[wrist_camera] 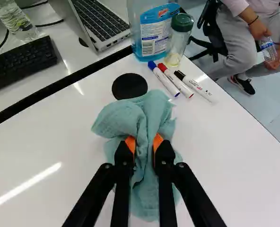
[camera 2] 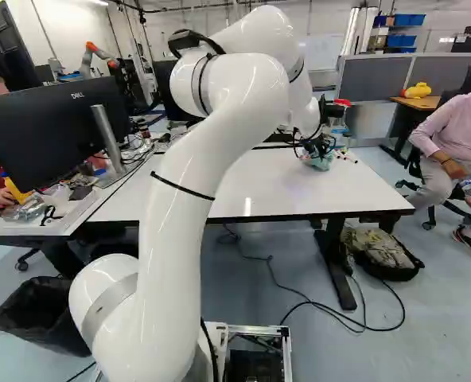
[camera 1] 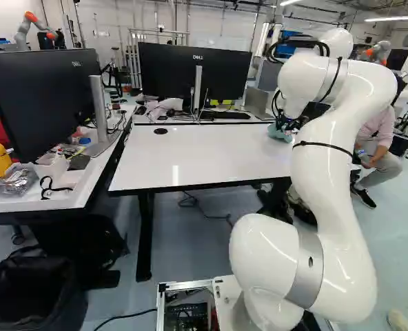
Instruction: Clean the table with the green towel
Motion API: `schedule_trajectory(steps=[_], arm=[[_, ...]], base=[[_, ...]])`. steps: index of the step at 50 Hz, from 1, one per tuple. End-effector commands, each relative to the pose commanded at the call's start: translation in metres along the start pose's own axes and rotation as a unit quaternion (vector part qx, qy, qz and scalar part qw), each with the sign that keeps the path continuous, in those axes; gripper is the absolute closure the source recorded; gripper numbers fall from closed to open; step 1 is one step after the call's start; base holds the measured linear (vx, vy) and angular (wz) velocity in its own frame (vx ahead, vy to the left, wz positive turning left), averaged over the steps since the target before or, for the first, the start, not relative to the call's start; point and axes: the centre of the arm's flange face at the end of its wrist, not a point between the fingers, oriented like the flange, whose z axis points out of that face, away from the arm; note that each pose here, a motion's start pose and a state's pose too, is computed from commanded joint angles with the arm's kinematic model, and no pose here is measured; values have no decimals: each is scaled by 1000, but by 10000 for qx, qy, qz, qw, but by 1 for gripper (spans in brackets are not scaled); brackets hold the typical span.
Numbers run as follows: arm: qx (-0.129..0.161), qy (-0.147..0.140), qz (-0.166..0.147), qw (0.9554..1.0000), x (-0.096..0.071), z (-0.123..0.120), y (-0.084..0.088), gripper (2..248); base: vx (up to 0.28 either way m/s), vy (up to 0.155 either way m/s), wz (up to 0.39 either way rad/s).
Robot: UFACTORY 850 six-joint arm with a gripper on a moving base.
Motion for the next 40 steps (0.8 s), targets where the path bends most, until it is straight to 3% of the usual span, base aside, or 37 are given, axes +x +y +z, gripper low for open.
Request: schedule_trajectory(steps=[40], arm=[[0,-656,0,9978,-12,-1,0,191]], base=[[0,0,0]])
